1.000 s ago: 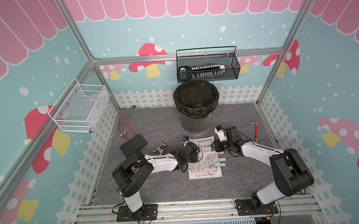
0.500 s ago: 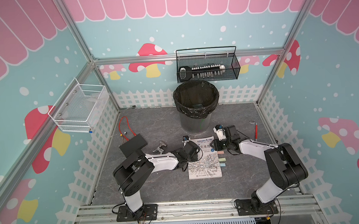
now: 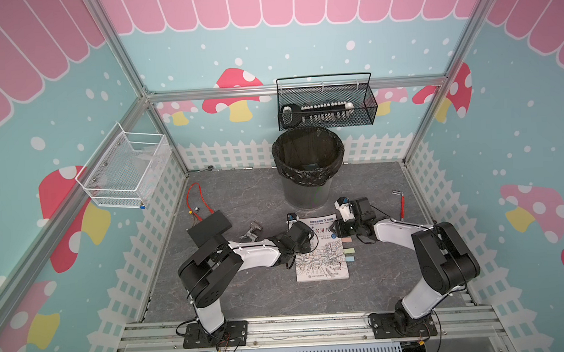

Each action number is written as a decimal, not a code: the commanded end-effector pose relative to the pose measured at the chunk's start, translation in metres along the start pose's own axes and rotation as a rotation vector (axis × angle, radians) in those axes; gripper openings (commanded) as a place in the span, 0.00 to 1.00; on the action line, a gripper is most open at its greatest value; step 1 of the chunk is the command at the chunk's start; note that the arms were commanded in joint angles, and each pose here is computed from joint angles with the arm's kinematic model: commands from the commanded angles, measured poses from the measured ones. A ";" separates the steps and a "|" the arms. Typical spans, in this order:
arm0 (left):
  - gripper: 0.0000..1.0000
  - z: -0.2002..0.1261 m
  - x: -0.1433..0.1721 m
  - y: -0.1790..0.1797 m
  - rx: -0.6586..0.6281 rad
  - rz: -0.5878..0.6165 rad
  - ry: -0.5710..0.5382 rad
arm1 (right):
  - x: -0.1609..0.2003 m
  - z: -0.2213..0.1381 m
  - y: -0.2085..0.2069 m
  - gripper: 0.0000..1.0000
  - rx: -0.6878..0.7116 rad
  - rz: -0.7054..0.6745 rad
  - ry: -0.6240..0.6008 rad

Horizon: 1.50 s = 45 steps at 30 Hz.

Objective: Peel off the used sticky note
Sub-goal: Open the book at the center of the board.

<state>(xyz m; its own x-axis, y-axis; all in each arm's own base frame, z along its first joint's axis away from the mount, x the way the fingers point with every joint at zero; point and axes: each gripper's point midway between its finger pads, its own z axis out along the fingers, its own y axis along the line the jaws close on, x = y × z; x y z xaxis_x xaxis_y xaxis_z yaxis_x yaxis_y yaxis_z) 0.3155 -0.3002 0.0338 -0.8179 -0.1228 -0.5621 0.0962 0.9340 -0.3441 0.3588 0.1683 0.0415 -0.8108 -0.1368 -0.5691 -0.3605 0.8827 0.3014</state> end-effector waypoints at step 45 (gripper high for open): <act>0.00 0.028 0.061 0.076 -0.181 0.012 0.193 | -0.003 -0.003 -0.011 0.50 0.070 -0.004 0.023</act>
<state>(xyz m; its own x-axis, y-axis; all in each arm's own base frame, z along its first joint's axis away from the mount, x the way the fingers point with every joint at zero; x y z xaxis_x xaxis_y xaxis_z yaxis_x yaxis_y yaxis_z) 0.3410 -0.3049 0.0307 -0.7823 -0.1838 -0.5952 0.0950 0.9091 -0.4056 0.3577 0.1620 0.0442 -0.8167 -0.1461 -0.5583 -0.3483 0.8961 0.2750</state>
